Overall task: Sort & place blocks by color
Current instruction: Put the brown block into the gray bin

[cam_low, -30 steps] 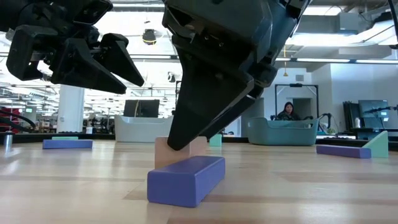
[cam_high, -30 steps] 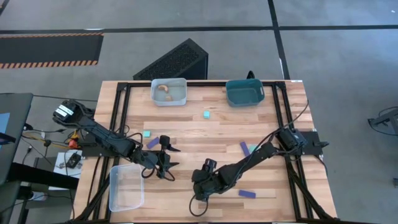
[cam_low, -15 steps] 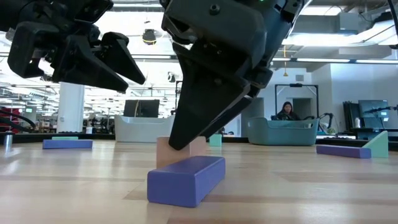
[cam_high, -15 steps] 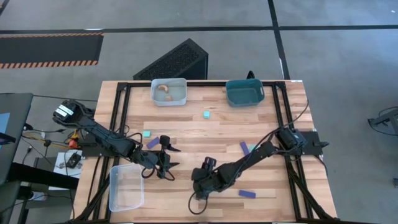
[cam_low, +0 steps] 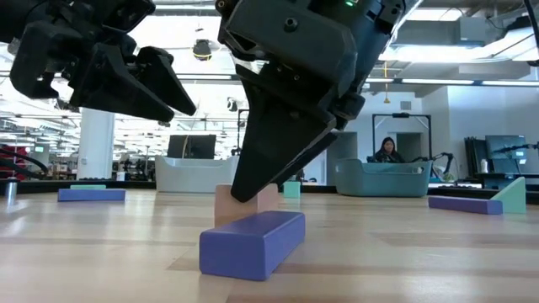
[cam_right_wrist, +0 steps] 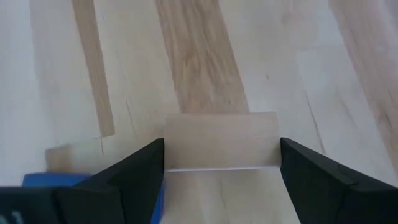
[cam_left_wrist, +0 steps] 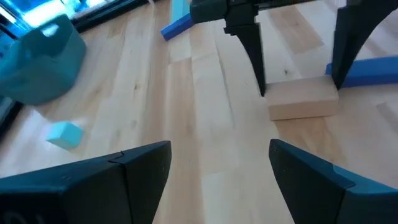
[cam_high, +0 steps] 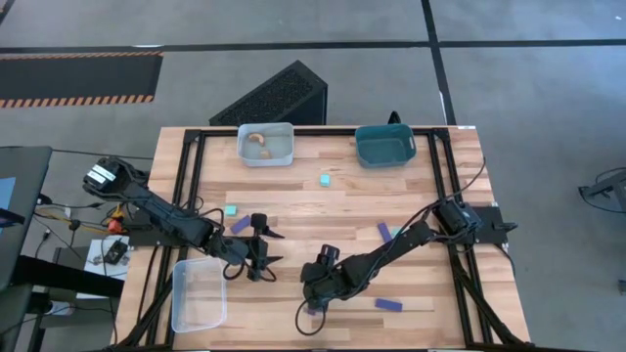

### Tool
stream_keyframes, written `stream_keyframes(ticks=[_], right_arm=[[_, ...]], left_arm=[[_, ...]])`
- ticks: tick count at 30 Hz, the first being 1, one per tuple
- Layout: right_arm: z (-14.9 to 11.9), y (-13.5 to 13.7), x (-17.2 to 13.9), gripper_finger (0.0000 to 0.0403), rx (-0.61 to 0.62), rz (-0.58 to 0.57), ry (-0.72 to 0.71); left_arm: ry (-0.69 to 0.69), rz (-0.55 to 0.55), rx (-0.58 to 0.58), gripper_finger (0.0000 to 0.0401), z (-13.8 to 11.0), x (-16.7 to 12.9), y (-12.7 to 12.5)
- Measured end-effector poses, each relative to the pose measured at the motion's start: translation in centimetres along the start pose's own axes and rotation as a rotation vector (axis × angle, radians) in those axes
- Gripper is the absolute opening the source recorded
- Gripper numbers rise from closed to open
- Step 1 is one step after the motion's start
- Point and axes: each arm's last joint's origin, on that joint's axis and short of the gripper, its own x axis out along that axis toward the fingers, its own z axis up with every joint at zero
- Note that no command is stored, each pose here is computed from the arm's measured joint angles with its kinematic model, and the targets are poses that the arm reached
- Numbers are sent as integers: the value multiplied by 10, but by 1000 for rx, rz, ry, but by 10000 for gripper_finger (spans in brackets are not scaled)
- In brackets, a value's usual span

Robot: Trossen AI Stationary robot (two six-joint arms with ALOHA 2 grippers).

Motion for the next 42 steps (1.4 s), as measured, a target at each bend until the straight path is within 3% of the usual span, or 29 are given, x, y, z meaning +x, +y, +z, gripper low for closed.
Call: stream_keyframes(ticks=[7,12,21,28,37,42], right_arm=[[-1,2,-5,306,-76,-154,-103],[-1,4,-9,306,-123,-290,-198],[0,14,-25,306,-313,-495,-309],[0,14,-27,306,-369,-531,-304],[3,9,-25,306,-367,-575,-309],[4,8,-25,306,-363,-579,-313]], left_arm=[[-53,-251,-263,263,7,10,16],[-90,-281,-429,263,11,16,28],[-54,-252,-648,263,-7,51,41],[-139,-421,-707,263,-7,64,41],[-198,-418,-709,263,-1,64,43],[-209,-350,-719,256,-1,64,45]])
